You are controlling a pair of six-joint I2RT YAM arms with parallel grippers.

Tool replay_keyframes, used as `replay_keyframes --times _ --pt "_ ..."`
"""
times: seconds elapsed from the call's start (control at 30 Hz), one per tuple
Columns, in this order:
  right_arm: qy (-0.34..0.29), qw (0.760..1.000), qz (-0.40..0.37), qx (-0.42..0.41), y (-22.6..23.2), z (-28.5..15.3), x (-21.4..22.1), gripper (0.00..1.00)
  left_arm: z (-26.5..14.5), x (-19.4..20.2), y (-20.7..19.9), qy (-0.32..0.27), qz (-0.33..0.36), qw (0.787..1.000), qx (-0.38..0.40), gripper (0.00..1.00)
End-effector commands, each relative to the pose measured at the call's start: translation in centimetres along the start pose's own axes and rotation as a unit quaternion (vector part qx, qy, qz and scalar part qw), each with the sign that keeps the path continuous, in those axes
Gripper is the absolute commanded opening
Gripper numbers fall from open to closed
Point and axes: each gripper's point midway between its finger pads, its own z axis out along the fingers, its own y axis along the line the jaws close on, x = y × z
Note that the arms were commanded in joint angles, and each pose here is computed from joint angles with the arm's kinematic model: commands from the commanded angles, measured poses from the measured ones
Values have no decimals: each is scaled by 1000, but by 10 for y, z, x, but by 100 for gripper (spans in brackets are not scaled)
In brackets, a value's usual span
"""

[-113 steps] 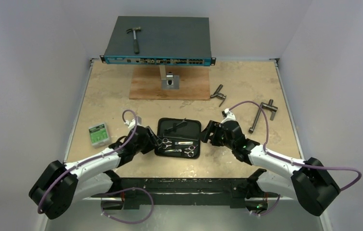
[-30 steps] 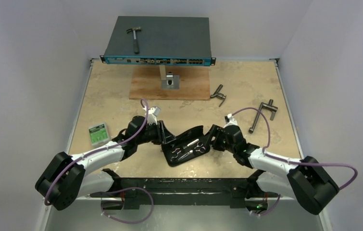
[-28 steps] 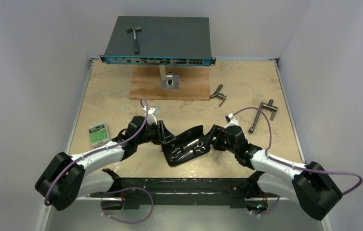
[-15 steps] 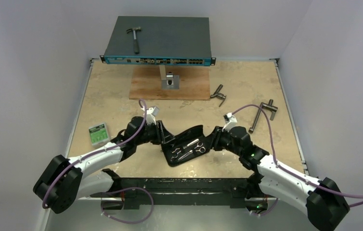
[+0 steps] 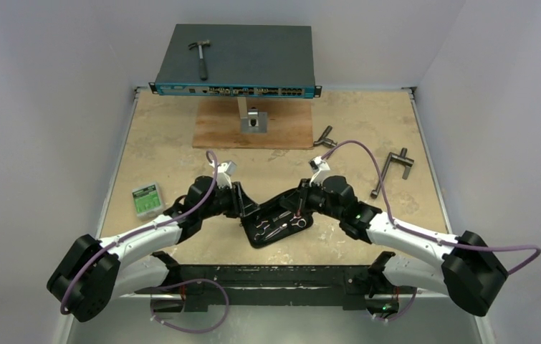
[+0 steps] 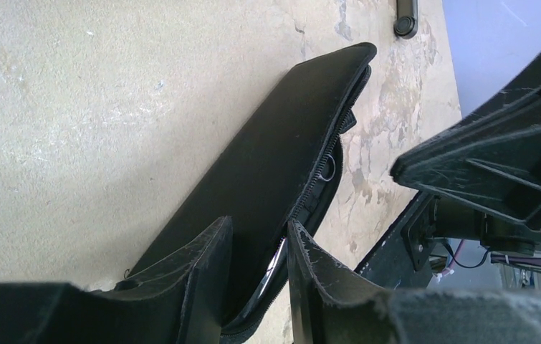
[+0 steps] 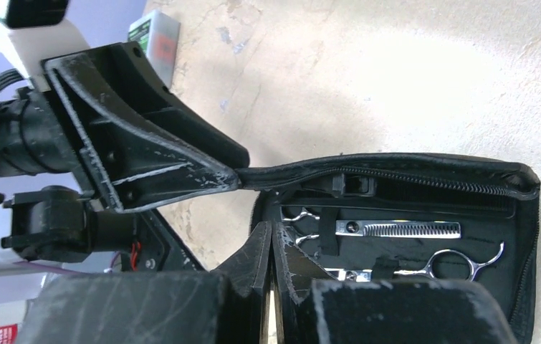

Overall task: Sort the hair-cutting tools
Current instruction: Close the hairdressing tool bag at the center of the board.

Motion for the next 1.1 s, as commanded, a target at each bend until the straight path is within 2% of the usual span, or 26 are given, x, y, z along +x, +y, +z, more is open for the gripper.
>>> replay_keyframes --times 0.0,0.17,0.37,0.7,1.07 --pt "-24 1000 -12 -3 7 11 -17 0 0 2 2 -2 11 1000 -2 32" --pt "-5 1000 -4 11 -6 22 -4 0 1 4 1 1 11 1000 0 32" --pt "-13 999 5 30 -20 29 -3 0 0 6 0 4 11 1000 3 32" --pt "-32 999 -33 -9 3 14 -20 0 -2 4 -2 1 11 1000 4 32" --pt "-10 1000 -11 27 -26 27 -4 0 -3 4 -4 2 13 1000 8 32"
